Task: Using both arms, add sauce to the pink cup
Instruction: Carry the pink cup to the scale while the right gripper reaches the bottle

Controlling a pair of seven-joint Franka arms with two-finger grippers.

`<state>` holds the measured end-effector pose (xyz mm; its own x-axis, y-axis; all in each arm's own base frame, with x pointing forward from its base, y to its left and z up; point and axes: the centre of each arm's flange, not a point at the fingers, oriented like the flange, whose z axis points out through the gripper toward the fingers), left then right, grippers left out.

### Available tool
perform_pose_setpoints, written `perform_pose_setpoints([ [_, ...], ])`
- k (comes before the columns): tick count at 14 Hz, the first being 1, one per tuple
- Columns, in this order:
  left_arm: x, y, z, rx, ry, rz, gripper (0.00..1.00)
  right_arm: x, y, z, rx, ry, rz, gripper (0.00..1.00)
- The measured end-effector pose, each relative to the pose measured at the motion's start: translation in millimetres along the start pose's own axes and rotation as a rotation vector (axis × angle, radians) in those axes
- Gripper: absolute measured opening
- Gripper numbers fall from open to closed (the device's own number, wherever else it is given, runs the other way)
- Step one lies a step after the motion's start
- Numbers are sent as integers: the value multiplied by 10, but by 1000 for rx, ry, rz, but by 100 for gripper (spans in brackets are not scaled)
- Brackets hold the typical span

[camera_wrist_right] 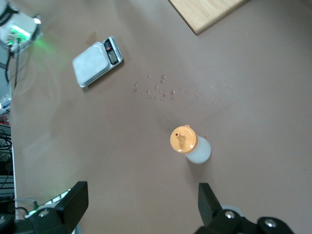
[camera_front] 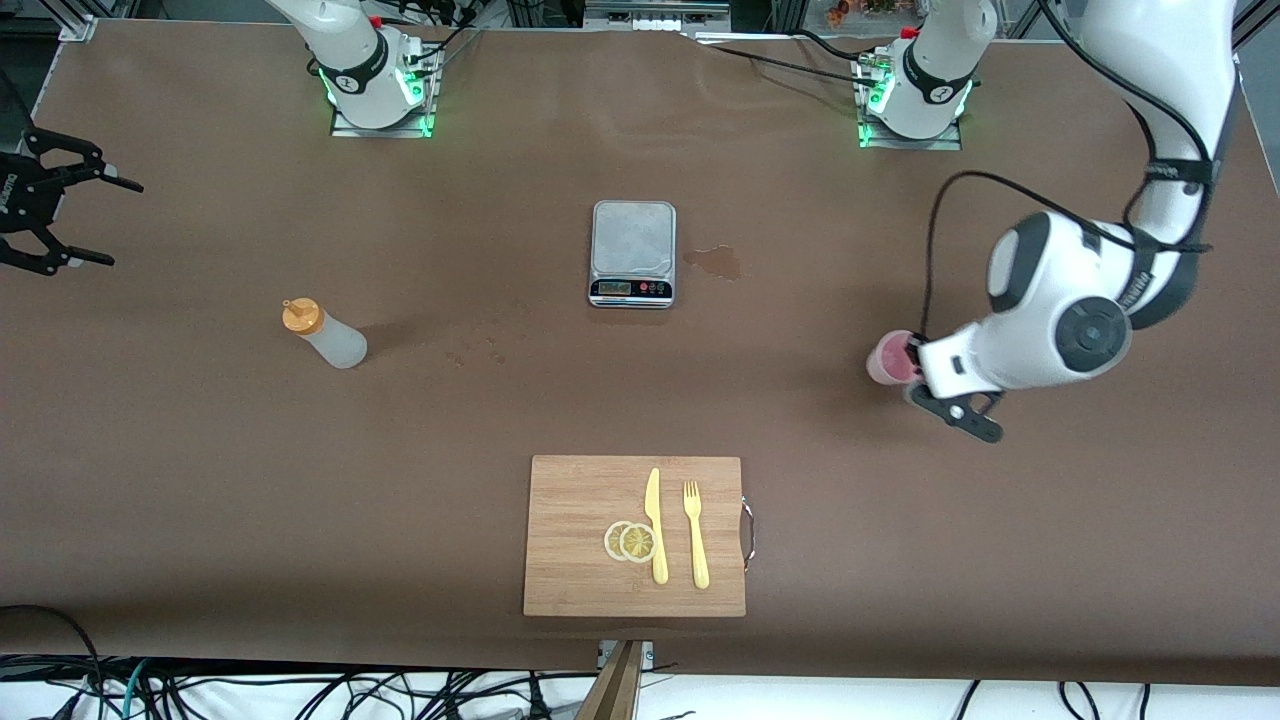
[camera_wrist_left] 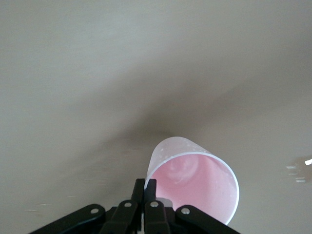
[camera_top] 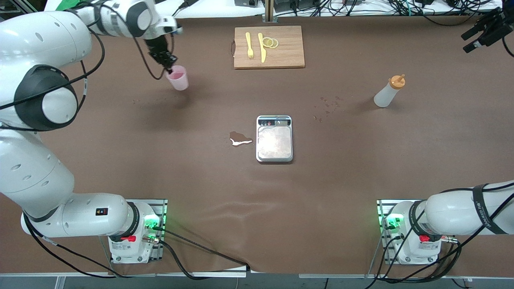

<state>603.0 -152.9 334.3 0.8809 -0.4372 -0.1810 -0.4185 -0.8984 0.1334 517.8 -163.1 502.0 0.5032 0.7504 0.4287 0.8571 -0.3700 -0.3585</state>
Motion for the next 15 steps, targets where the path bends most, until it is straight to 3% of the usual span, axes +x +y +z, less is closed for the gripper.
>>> perform_pose_setpoints([
  [4,7,1682,-70,-31,1,-109,3,-307,430,439,30,115,-202,100],
  [8,-308,3049,498,-60,49,-205,3,-899,928,1087,58,270,-356,100],
  [11,-563,3607,936,-76,54,-232,3,-1329,1249,1716,62,386,-403,100],
  [15,-595,3756,1140,-75,49,-253,3,-1441,1406,2291,73,500,-463,100],
])
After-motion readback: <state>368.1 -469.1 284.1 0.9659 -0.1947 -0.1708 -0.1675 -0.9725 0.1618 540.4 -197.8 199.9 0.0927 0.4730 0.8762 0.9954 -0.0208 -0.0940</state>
